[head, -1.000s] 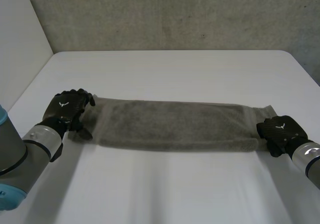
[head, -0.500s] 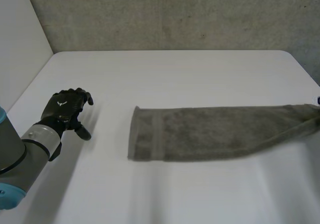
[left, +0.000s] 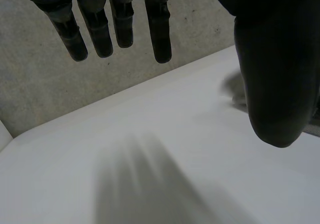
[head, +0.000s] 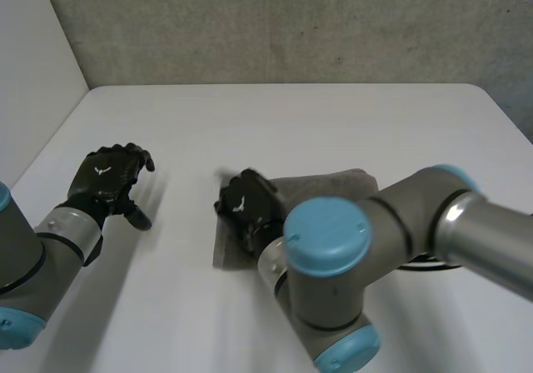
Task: Fold the towel.
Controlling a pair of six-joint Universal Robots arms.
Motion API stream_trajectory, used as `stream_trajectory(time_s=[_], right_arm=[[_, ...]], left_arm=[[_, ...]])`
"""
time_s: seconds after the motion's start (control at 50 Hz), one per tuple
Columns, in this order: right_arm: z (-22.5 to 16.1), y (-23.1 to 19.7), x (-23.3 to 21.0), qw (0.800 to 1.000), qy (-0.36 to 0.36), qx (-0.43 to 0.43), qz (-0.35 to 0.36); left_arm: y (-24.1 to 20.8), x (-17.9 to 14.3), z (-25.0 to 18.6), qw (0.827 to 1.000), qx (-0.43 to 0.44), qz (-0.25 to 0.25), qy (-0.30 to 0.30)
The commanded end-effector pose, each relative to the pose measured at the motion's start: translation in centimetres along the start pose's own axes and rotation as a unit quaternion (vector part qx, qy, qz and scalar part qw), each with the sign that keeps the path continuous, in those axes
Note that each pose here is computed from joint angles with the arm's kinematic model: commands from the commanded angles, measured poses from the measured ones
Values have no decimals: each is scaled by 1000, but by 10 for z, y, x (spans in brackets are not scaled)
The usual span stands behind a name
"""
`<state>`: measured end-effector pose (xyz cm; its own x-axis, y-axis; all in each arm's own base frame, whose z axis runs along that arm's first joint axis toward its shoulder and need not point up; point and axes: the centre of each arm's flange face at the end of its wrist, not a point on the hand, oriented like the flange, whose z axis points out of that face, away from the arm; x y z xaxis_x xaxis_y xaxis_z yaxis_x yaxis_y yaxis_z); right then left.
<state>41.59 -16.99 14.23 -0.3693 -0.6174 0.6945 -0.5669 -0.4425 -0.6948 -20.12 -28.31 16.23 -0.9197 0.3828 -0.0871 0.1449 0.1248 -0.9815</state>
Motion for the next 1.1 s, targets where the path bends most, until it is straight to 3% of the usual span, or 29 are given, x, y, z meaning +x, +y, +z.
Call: stream_trajectory(time_s=[0.02,0.12,0.22,0.34,0.44,0.62,0.74,0.78,0.92,0.96,1.1], right_arm=[[5,11,7,999,19,-26,7],[-10,13,74,992,90,-39,79],[-32,29,106,981,107,-48,151],[-53,57,107,976,88,-78,183],[-77,109,95,962,61,-145,222],[-88,142,94,952,74,-168,244],[-88,145,97,953,79,-163,244],[-88,145,96,953,79,-163,244],[-91,143,92,953,75,-163,243],[-92,141,91,954,75,-161,242],[-94,139,92,955,78,-159,239]], left_arm=[[0,2,0,1000,-1,0,3],[1,3,-1,1000,-2,0,5],[1,5,-2,1000,-2,1,8],[3,5,-2,1000,-5,1,8],[4,7,-4,1000,-4,3,11],[4,16,-5,1000,1,5,28],[-14,55,-7,994,38,13,99],[-28,79,-10,989,57,0,136],[-36,107,-3,981,70,-36,178],[-38,140,5,972,77,-46,217],[-21,162,25,970,54,-45,234]])
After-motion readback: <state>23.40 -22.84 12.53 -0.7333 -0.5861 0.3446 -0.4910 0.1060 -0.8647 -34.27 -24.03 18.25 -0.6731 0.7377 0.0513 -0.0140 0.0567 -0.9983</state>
